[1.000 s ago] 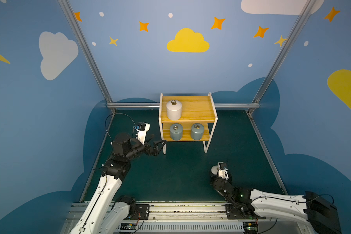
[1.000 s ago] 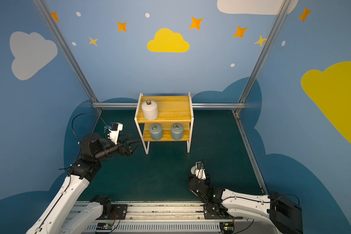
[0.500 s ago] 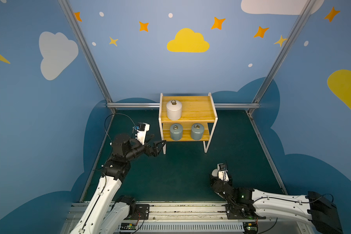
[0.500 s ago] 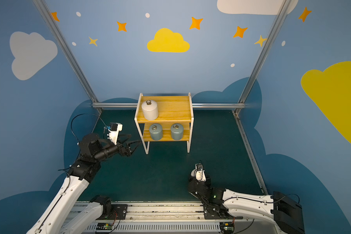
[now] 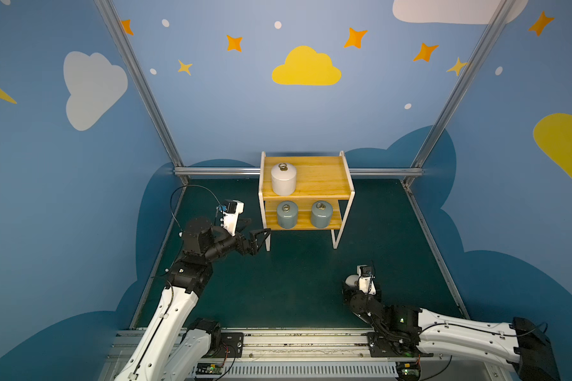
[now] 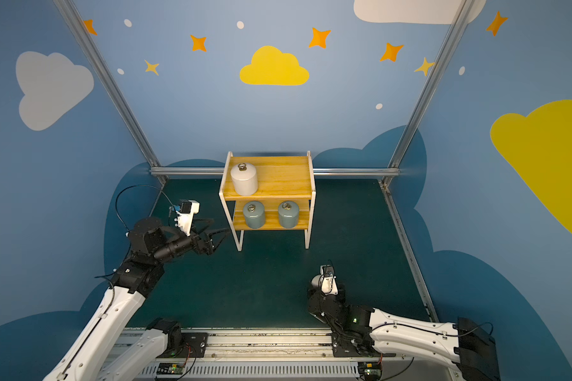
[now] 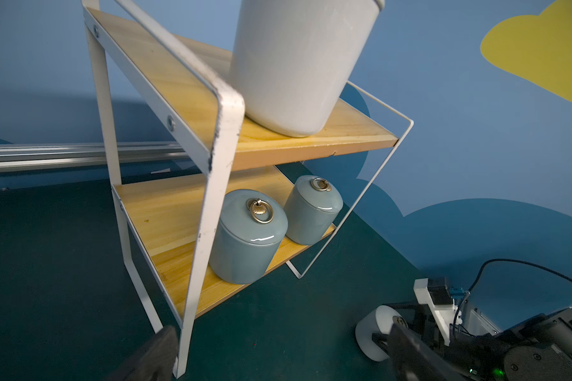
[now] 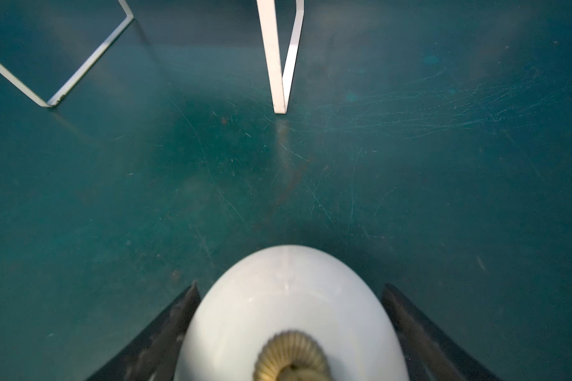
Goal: Remove the tea canisters from the shelf
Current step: Place the tea canister at the center of the board.
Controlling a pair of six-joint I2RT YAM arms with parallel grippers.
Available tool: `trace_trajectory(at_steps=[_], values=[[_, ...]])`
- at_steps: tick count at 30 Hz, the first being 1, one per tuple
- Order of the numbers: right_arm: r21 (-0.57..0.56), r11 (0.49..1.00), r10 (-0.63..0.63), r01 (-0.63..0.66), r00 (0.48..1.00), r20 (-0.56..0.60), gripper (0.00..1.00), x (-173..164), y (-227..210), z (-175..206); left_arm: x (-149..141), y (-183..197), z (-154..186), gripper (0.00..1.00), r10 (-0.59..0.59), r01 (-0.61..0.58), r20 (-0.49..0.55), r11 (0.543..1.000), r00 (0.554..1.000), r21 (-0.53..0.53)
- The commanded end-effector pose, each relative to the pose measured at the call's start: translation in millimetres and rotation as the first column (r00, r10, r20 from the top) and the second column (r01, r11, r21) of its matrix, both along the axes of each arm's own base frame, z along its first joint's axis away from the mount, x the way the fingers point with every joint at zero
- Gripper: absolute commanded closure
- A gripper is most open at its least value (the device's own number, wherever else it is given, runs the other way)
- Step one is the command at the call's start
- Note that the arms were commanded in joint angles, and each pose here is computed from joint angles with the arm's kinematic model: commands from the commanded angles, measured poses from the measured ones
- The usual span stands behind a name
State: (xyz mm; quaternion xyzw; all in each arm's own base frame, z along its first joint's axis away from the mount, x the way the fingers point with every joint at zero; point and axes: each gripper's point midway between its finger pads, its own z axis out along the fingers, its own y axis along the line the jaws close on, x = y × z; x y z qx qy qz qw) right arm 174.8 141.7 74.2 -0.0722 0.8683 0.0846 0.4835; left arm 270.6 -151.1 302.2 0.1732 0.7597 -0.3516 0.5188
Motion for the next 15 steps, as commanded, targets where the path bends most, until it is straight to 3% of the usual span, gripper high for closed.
trace_trajectory(at_steps=[1,15], values=[[-0.034,0.999,0.026,-0.025,0.999,0.035,0.12,1.0,0.1,13.8,-4.0,-2.2,-0.2,0.00,-0.017,0.017,0.010,1.000,1.000,-0.002],[-0.021,0.995,0.103,-0.101,0.988,0.115,0.10,6.8,19.5,62.6,-5.6,-2.0,3.0,0.00,-0.018,0.018,0.009,1.000,1.000,-0.002]])
